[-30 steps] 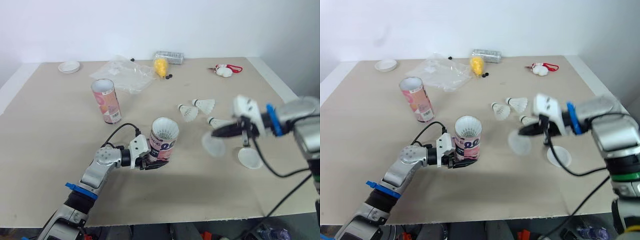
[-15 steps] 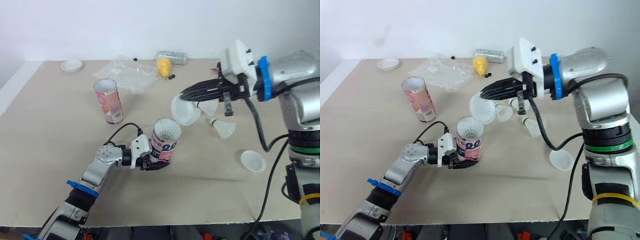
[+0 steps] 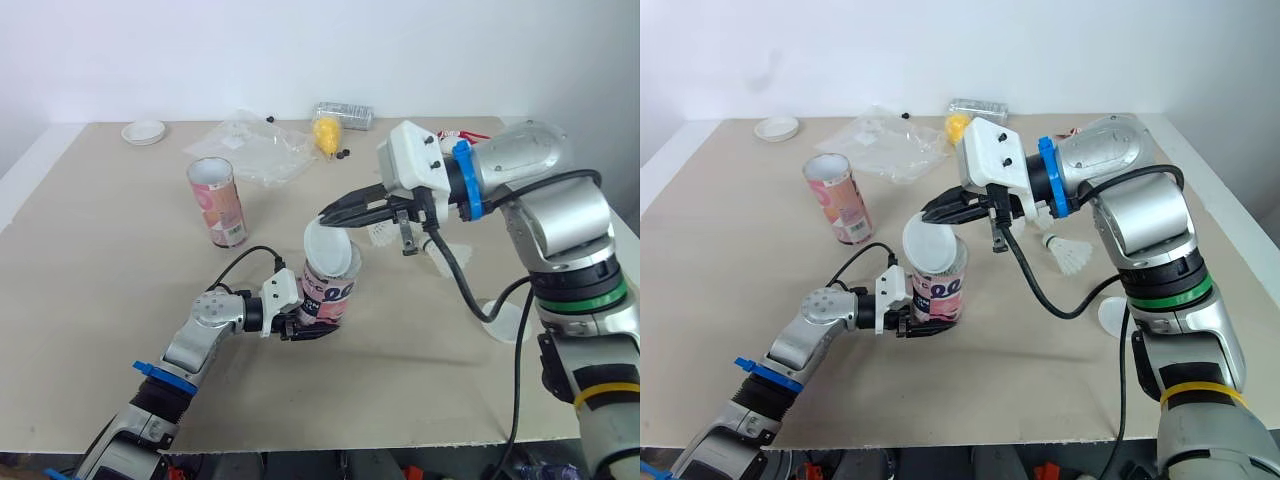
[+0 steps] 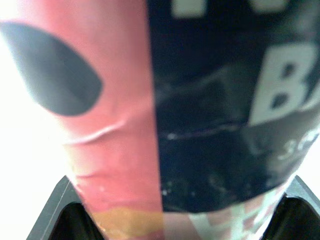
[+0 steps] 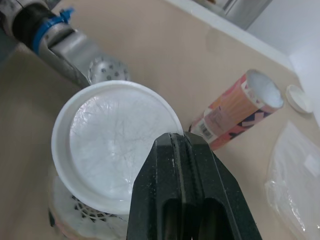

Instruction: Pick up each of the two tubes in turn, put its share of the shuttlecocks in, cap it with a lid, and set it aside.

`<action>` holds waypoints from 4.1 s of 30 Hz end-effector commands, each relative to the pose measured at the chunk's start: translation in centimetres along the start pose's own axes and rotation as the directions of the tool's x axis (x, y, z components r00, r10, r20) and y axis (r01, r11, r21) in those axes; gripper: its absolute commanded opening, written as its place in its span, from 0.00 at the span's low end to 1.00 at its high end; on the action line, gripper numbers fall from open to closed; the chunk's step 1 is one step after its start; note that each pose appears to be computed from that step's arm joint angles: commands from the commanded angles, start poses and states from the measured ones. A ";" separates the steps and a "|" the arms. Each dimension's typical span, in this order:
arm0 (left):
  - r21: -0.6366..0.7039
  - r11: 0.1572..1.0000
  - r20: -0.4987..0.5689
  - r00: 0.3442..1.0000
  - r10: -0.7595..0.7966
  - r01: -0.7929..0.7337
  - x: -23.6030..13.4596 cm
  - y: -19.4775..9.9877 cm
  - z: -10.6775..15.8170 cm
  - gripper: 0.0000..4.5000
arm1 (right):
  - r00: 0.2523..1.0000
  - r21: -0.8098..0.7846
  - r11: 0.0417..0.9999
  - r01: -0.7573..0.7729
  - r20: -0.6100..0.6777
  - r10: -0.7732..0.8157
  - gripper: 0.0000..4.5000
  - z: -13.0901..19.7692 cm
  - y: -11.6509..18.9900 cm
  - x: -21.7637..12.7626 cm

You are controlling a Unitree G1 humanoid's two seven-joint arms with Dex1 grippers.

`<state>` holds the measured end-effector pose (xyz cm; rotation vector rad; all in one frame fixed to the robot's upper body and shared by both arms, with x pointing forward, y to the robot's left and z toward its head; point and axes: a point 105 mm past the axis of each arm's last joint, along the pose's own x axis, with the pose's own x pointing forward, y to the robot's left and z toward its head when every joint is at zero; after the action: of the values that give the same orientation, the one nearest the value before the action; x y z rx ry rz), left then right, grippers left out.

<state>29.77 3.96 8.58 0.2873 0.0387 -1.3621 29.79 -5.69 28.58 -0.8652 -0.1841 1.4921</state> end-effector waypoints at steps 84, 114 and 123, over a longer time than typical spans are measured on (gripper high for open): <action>-0.131 0.991 -0.110 0.993 -0.030 0.015 -0.2 -1.5 -3.8 0.68 | 0.988 -0.084 0.988 -0.128 -0.100 0.119 0.03 -0.8 0.2 -0.7; -0.151 0.988 -0.106 0.994 -0.018 0.002 -0.2 -1.4 -3.8 0.68 | 0.967 -0.146 0.967 -0.210 -0.177 0.183 0.03 -2.2 1.1 0.6; -0.157 0.988 -0.107 0.994 -0.019 0.002 -0.2 -1.5 -3.9 0.68 | 0.988 -0.086 0.987 -0.135 -0.094 0.126 0.40 -0.7 0.1 -0.5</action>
<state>29.75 4.02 8.32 0.2578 0.0574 -1.3464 30.61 -6.08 26.33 -1.0638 -0.0798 1.5877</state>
